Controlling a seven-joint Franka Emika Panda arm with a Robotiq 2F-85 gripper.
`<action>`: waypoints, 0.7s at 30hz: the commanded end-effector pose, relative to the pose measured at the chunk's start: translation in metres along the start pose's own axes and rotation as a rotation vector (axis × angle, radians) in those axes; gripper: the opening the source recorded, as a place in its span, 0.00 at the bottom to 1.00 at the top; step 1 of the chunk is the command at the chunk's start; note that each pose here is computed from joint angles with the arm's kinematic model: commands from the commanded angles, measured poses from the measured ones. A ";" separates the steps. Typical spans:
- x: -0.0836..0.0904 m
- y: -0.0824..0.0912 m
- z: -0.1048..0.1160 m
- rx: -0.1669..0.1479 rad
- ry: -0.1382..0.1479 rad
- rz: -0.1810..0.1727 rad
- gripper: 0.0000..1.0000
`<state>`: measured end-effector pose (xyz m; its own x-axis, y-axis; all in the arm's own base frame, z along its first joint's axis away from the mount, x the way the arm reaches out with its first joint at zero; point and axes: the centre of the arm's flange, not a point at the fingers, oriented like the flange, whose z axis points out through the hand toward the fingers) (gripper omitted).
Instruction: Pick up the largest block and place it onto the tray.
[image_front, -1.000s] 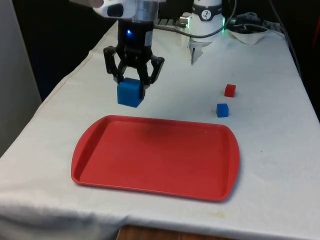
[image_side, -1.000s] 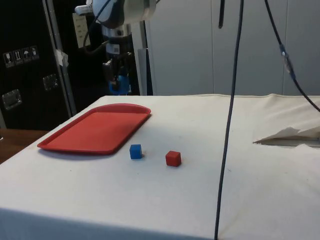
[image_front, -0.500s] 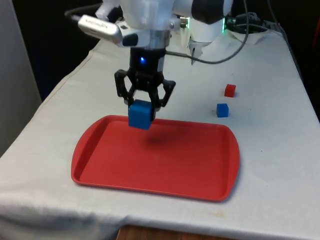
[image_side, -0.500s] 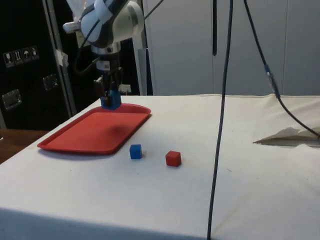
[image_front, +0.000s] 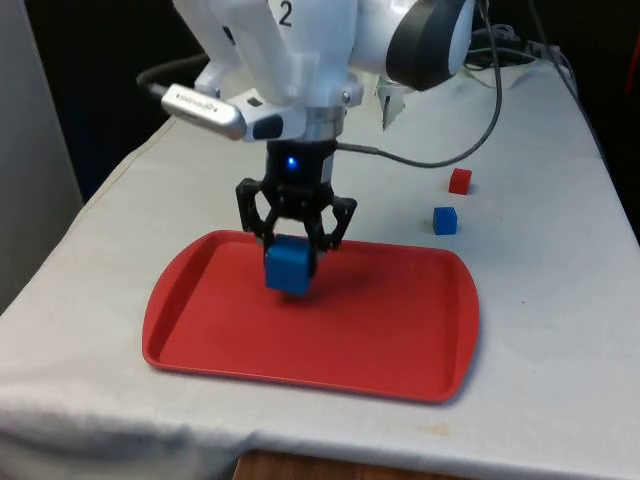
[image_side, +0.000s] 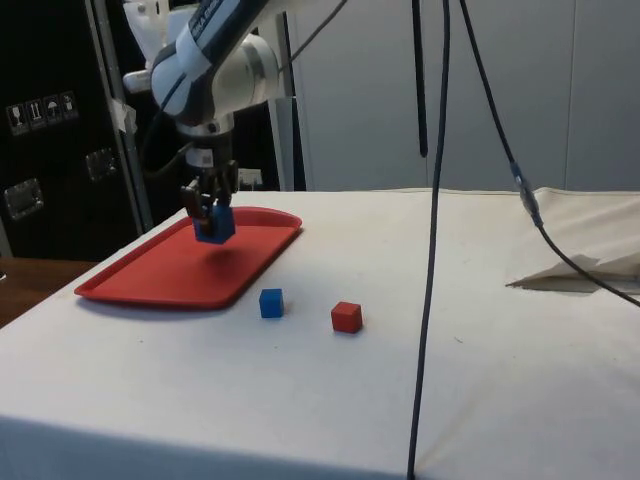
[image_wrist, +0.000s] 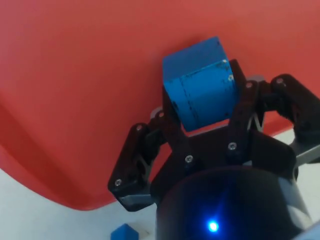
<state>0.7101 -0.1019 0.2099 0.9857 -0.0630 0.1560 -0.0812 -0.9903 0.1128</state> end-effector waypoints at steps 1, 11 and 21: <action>0.002 -0.002 0.005 0.017 0.001 -0.004 0.00; 0.005 -0.005 0.025 0.024 -0.002 -0.013 0.00; 0.005 -0.006 0.026 0.016 0.002 -0.013 0.26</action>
<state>0.7200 -0.0996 0.1854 0.9861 -0.0496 0.1584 -0.0663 -0.9925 0.1022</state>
